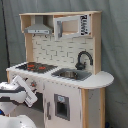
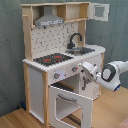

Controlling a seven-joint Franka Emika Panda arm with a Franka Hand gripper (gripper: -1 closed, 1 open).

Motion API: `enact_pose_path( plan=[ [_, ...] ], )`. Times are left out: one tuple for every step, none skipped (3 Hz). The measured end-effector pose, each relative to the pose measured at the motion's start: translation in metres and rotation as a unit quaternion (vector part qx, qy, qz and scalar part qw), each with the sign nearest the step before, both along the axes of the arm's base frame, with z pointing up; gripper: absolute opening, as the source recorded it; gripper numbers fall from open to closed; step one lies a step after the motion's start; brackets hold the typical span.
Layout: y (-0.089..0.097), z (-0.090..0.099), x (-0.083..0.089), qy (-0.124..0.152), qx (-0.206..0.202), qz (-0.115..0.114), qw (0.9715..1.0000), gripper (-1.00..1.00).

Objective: Play with the kitchen

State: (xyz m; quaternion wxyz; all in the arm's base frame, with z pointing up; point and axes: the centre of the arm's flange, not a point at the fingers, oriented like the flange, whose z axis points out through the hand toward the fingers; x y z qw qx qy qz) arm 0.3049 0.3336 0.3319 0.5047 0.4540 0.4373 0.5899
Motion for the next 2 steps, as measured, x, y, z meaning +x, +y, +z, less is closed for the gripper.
enact_pose_path(
  plan=[
    [-0.0061,-0.0070,0.0087,-0.006,0.035,-0.001,0.9994,1.00],
    [-0.0131,-0.0060,0.0181,-0.007,0.084,-0.003,0.9964,1.00]
  ],
)
